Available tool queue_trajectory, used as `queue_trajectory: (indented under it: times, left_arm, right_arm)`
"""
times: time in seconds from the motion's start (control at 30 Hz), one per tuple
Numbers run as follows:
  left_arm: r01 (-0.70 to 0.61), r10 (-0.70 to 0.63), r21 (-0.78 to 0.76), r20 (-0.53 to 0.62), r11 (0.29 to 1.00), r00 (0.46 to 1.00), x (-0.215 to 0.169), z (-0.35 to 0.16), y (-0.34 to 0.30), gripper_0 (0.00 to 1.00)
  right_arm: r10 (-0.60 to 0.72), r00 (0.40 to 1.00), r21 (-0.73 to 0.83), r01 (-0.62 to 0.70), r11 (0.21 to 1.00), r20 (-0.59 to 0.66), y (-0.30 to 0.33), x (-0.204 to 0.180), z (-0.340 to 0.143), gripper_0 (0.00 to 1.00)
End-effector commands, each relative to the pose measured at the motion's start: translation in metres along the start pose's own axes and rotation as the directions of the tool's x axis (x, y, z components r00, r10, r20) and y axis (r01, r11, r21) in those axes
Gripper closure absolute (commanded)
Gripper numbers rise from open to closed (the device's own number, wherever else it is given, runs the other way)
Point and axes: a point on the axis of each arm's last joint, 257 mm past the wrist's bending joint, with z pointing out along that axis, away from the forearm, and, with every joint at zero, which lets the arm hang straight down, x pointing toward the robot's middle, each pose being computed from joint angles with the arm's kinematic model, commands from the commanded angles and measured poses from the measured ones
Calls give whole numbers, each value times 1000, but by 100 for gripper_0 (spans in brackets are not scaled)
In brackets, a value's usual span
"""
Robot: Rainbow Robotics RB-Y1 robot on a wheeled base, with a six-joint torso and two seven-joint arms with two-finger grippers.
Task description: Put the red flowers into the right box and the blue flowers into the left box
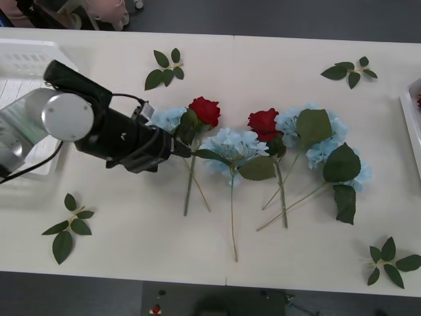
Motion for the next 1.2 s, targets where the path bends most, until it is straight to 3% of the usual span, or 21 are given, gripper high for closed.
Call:
queue_trajectory:
  times: [0.03,0.2,0.3,0.43,0.6,0.63,0.67,0.73,0.77,0.8,1.03,1.1,1.2]
  left_arm:
    - [73,-72,-28,37,997,997,-25,17,-19,0]
    - [162,-158,-88,47,983,986,-36,30,-4,0]
    - [224,-219,-100,58,969,974,-48,34,2,0]
    - [275,-266,-123,83,953,960,-62,35,16,0]
    - [317,-301,-158,120,935,946,-77,31,37,0]
    - [318,-300,-167,126,933,946,-78,30,41,15]
    - [313,-293,-176,130,933,947,-79,31,44,50]
    - [295,-272,-191,137,936,953,-79,34,44,76]
    - [283,-258,-199,145,938,955,-80,36,43,95]
    - [277,-251,-205,146,939,957,-80,37,43,99]
    - [222,-180,-272,171,936,969,-82,42,53,100]
    - [215,-172,-276,171,937,970,-82,41,54,100]
    - [189,-142,-273,182,943,973,-92,30,47,100]
  right_arm:
    - [90,996,31,-90,995,8,-4,-16,6,100]
    - [113,993,62,-114,992,18,-11,-18,10,100]
    - [120,992,76,-122,990,25,-19,-14,12,49]
    - [102,994,74,-104,992,31,-18,-7,14,17]
    - [103,993,26,-105,994,57,0,-8,15,10]
    - [120,991,9,-121,993,58,3,-7,15,10]
    - [135,989,-6,-135,991,58,6,-7,13,9]
    - [163,985,-39,-161,986,53,12,-2,11,8]
    - [185,982,-64,-182,981,47,16,2,9,7]
    - [189,981,-78,-185,980,45,19,3,8,7]
    - [204,979,-366,-185,912,13,101,10,-40,4]
    - [249,968,-469,-235,852,-33,136,6,-66,3]
    - [379,896,-627,-435,647,-230,194,1,-124,4]
